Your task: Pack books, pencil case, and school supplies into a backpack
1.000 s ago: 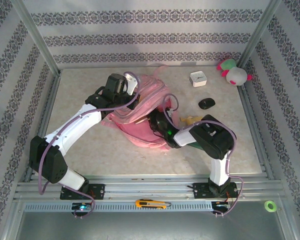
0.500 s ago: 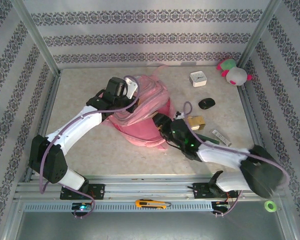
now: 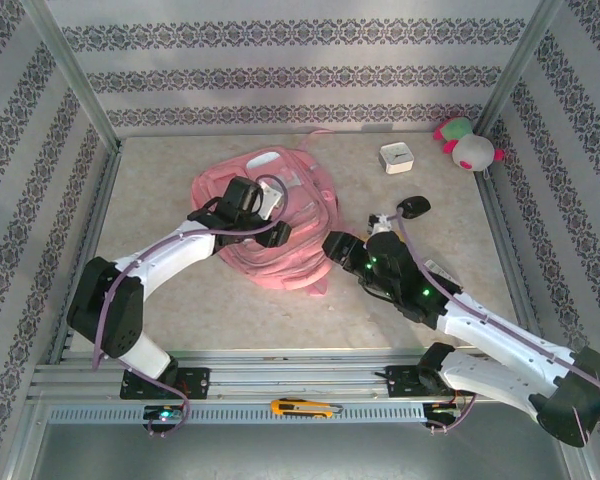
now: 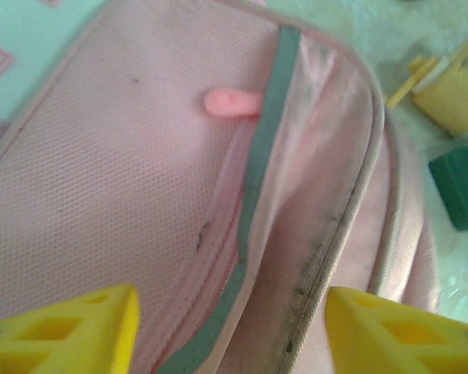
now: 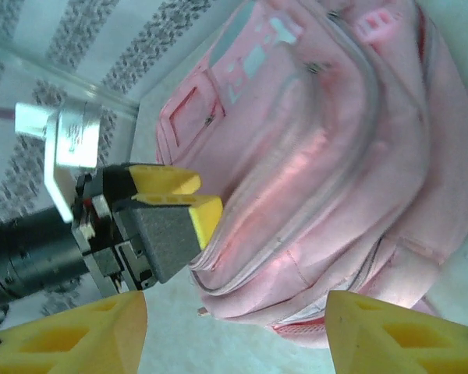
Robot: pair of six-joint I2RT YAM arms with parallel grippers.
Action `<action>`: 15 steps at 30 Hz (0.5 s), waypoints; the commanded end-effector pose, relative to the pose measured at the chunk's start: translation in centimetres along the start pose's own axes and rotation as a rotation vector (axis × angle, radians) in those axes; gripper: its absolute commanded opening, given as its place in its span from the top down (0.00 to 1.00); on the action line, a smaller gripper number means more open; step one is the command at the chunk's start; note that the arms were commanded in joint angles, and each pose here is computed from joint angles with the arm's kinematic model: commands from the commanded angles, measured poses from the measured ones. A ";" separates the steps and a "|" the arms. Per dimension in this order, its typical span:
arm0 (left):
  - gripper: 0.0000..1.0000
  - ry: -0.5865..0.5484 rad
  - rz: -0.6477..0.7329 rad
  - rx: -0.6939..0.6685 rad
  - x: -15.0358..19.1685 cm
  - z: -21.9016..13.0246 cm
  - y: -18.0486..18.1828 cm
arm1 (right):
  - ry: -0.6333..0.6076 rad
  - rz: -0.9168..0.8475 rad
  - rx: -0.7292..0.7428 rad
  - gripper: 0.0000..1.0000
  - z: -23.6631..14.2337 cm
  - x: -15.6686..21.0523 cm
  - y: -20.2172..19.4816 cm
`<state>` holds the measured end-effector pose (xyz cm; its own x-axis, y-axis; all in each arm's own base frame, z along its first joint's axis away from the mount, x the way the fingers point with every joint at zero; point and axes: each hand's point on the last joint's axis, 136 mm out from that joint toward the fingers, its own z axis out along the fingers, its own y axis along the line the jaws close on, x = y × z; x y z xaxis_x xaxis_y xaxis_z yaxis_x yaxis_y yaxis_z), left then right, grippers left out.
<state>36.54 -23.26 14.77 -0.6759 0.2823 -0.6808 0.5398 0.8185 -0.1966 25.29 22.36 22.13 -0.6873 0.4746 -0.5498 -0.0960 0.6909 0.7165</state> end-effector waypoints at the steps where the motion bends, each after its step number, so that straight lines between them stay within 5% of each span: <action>1: 0.29 -0.125 -0.120 -0.031 -3.5 -3.7 1.6 | 0.068 -0.445 -0.055 0.38 -0.1 0.5 2.7; 7: 0.23 -0.177 -0.354 -0.147 -2.5 -8.7 7.6 | 0.291 -1.071 -0.115 0.37 2.5 5.1 5.0; 15: 0.23 -0.169 -0.595 -0.194 2.9 -10.4 12.1 | 0.578 -1.582 -0.117 0.32 7.6 11.7 1.8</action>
<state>37.68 -7.88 19.95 -0.6824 -0.2416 -0.6899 0.0654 0.9198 -0.3868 23.31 33.64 15.92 -0.2224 -0.7225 -0.6546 -0.8860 0.4299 -0.1735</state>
